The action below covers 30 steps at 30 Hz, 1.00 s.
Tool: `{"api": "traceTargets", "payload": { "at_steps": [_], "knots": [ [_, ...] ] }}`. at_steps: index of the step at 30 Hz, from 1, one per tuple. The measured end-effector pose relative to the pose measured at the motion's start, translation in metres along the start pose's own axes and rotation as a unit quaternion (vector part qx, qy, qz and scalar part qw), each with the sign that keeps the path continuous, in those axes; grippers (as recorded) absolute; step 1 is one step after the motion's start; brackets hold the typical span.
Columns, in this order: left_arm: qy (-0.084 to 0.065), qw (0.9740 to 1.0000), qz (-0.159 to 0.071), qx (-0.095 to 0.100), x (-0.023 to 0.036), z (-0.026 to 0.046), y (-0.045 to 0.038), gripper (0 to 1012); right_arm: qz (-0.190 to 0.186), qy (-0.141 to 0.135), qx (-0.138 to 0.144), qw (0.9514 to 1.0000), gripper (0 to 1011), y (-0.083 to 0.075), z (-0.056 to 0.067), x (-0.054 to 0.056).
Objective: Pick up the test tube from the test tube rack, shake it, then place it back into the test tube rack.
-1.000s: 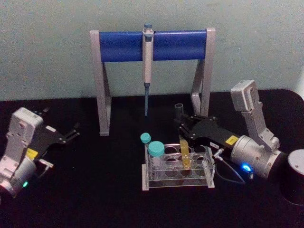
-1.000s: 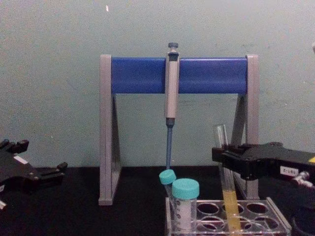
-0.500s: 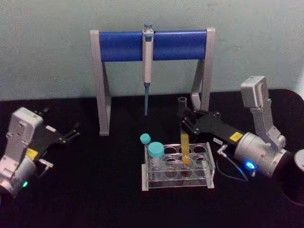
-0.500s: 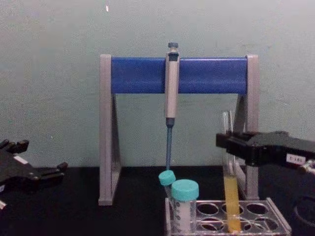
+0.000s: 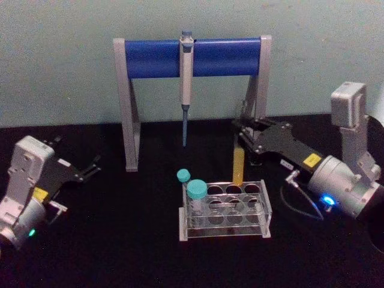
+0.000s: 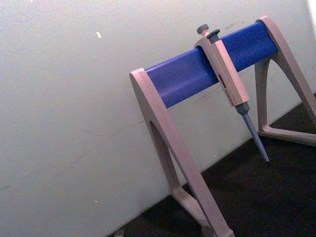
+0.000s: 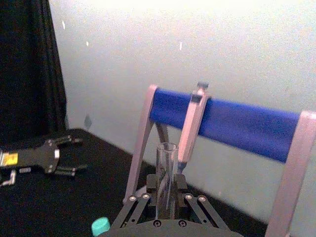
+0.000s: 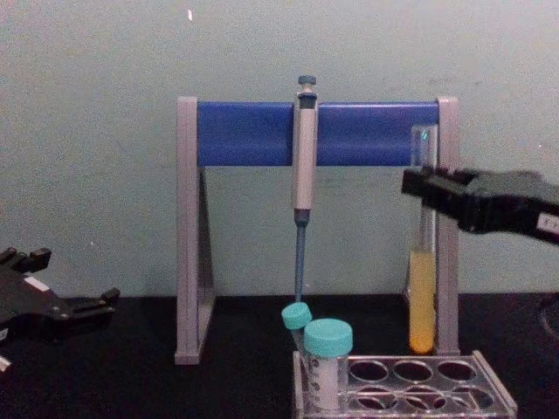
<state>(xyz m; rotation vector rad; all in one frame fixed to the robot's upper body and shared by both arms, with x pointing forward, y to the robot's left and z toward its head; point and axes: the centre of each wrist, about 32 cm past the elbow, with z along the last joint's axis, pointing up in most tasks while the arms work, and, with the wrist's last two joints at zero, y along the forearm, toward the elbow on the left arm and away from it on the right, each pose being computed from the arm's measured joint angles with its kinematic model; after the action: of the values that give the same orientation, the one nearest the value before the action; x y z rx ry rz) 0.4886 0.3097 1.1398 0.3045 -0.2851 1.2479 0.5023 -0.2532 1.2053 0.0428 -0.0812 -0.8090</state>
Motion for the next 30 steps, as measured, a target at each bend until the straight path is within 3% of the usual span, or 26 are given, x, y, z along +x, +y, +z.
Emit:
{"api": "traceTargets", "payload": {
  "at_steps": [6, 13, 30],
  "knots": [
    [0.0, 1.0, 0.0, 0.0, 0.0, 0.0, 0.0, 1001, -0.025, -0.028, 0.041, 0.9985, 229, -0.008, 0.004, -0.001],
    [0.0, 1.0, 0.0, 0.0, 0.0, 0.0, 0.0, 1001, -0.055, -0.042, 0.072, 0.995, 229, -0.014, 0.001, -0.001],
    [0.0, 1.0, 0.0, 0.0, 0.0, 0.0, 0.0, 1001, -0.063, -0.037, 0.064, 0.9953, 229, -0.015, -0.006, 0.0]
  ]
}}
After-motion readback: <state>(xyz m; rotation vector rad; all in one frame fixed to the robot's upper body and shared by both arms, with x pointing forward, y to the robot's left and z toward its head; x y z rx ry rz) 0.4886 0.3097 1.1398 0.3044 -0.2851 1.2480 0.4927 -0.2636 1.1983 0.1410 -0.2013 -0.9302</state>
